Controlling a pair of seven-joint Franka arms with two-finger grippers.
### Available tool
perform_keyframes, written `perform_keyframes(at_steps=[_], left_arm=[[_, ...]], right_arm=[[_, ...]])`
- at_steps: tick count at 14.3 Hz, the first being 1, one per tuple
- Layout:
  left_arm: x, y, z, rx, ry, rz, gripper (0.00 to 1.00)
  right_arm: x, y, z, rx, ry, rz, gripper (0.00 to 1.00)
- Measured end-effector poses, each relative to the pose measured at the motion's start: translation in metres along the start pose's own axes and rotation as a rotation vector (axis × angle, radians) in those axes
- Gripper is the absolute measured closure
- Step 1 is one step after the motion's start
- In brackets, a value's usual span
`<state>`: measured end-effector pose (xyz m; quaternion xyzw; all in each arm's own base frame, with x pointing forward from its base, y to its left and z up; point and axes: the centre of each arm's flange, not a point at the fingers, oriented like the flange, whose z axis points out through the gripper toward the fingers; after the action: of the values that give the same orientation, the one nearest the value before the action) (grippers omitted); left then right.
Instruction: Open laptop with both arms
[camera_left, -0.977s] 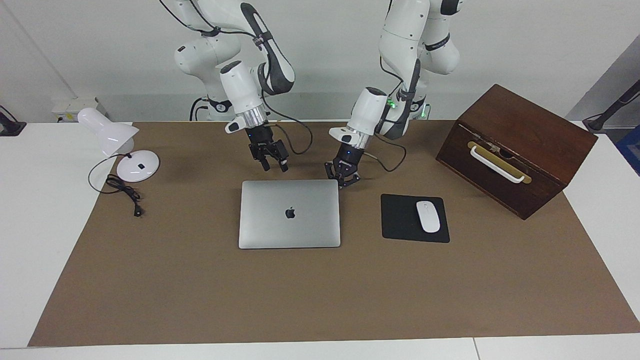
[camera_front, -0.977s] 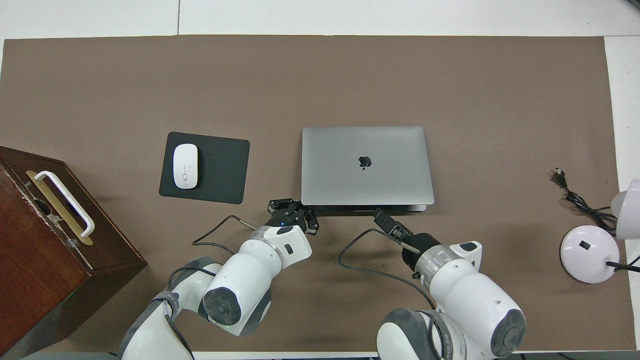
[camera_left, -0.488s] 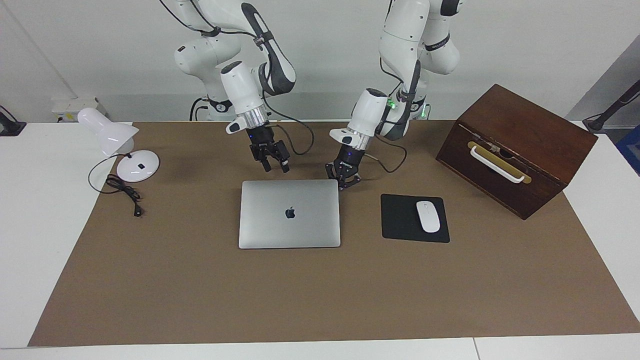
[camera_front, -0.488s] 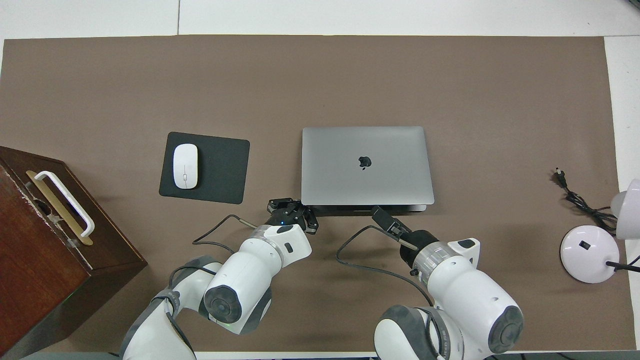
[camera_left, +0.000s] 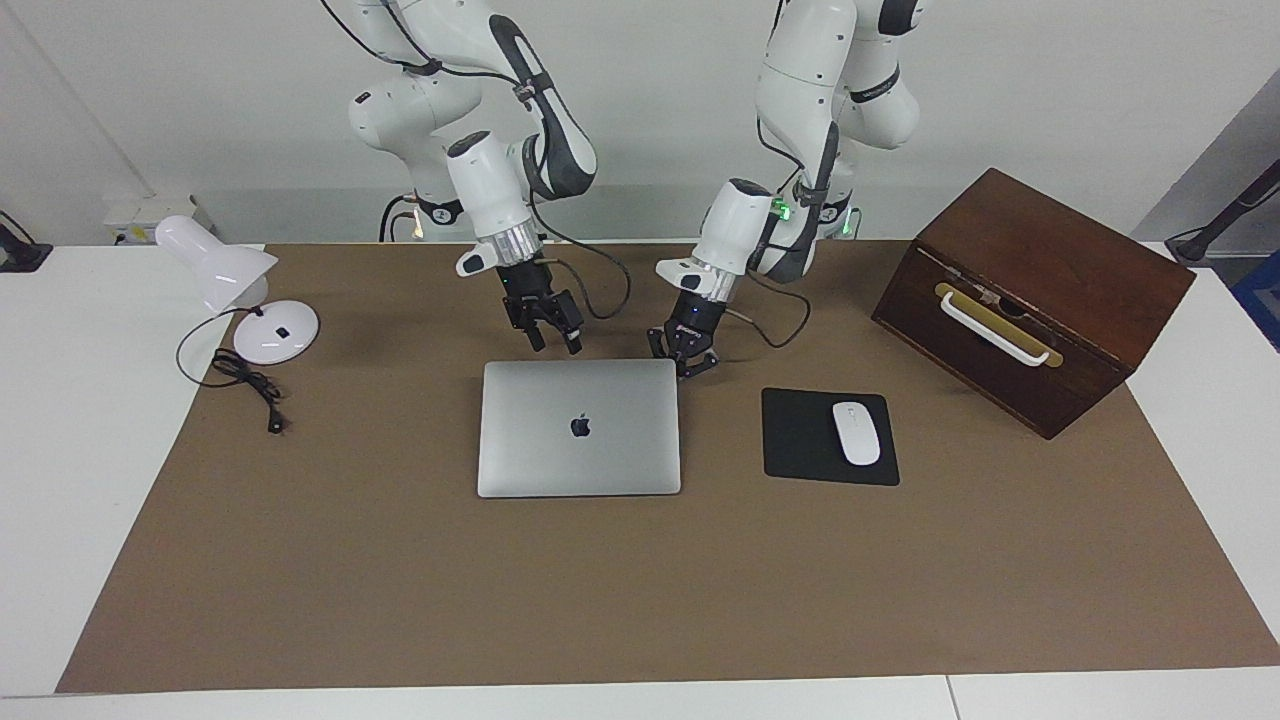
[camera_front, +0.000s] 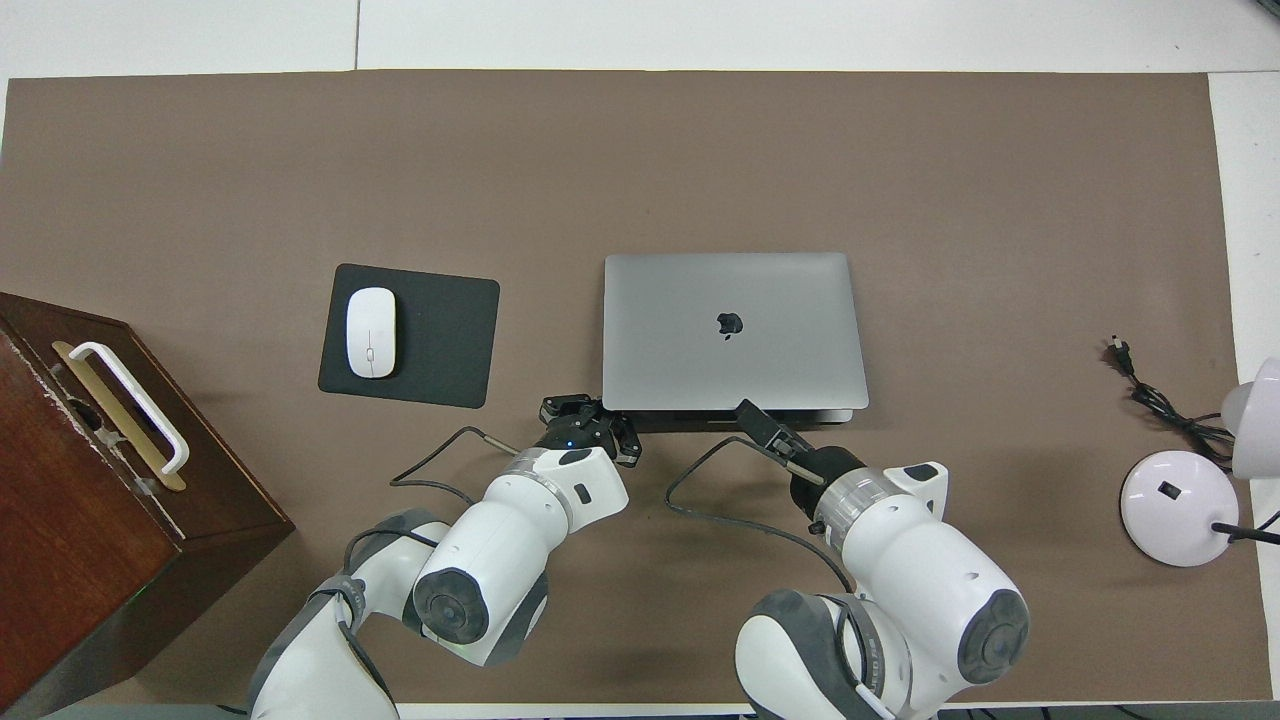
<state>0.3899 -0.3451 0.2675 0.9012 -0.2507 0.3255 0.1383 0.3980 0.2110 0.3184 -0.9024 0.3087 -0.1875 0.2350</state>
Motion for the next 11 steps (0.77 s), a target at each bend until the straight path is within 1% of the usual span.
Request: perform_keyframes(at_steps=[5, 11], left_arm=[[0.000, 0.000, 0.000, 0.000, 0.000, 0.004, 0.99], [0.000, 0.000, 0.000, 0.000, 0.000, 0.005, 0.99]], right_arm=[[0.018, -0.014, 0.007, 0.015, 0.024, 0.024, 0.00], [0.024, -0.030, 0.009, 0.039, 0.032, 0.026, 0.00]])
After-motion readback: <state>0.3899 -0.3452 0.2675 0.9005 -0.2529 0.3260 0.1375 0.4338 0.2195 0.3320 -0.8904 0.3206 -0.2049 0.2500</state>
